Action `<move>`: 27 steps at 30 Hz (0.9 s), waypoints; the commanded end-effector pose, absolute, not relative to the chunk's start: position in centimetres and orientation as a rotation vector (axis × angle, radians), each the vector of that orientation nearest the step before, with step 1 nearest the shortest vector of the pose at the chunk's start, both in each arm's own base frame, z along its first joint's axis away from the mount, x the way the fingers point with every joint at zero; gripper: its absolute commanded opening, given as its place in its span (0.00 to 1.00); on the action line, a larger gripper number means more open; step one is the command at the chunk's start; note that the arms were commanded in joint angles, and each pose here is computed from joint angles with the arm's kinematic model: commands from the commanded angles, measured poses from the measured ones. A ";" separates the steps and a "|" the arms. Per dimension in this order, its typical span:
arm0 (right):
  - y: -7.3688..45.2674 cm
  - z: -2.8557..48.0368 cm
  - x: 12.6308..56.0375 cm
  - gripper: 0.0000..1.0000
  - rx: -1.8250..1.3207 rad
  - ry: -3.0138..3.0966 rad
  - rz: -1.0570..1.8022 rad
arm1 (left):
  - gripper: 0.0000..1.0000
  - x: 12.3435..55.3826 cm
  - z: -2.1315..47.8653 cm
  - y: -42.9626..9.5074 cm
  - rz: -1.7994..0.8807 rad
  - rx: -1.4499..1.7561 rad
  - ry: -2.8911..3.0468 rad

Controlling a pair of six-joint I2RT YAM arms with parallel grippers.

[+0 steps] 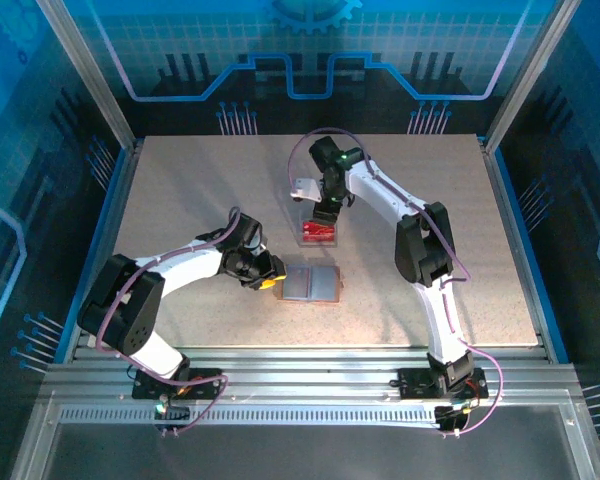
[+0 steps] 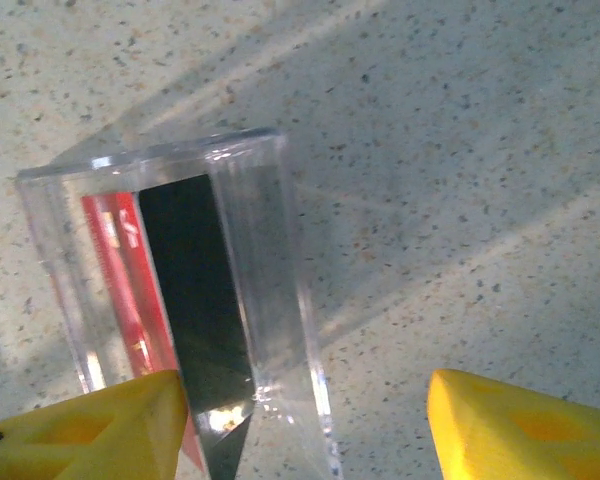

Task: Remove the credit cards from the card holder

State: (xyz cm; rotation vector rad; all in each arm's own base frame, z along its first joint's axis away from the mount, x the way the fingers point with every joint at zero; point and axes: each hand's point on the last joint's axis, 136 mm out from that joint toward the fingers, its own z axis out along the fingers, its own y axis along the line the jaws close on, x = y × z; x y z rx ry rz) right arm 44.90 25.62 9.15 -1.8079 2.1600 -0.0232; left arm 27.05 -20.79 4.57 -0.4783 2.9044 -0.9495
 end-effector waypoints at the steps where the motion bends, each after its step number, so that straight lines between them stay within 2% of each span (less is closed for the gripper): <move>1: 26.0 10.0 45.9 0.65 -1.756 2.124 -0.070 | 0.36 26.7 4.9 -20.5 -0.963 -0.516 2.900; 14: 25.9 12.0 47.4 0.65 -1.664 2.045 -0.204 | 0.36 26.7 4.7 -20.5 -0.965 -0.520 2.901; 21: 27.4 14.8 43.6 0.65 -1.591 2.037 -0.078 | 0.36 27.0 4.5 -20.7 -0.979 -0.518 2.897; 27: 28.9 15.9 38.7 0.59 -1.438 2.148 0.149 | 0.35 27.1 3.8 -21.0 -0.988 -0.510 2.910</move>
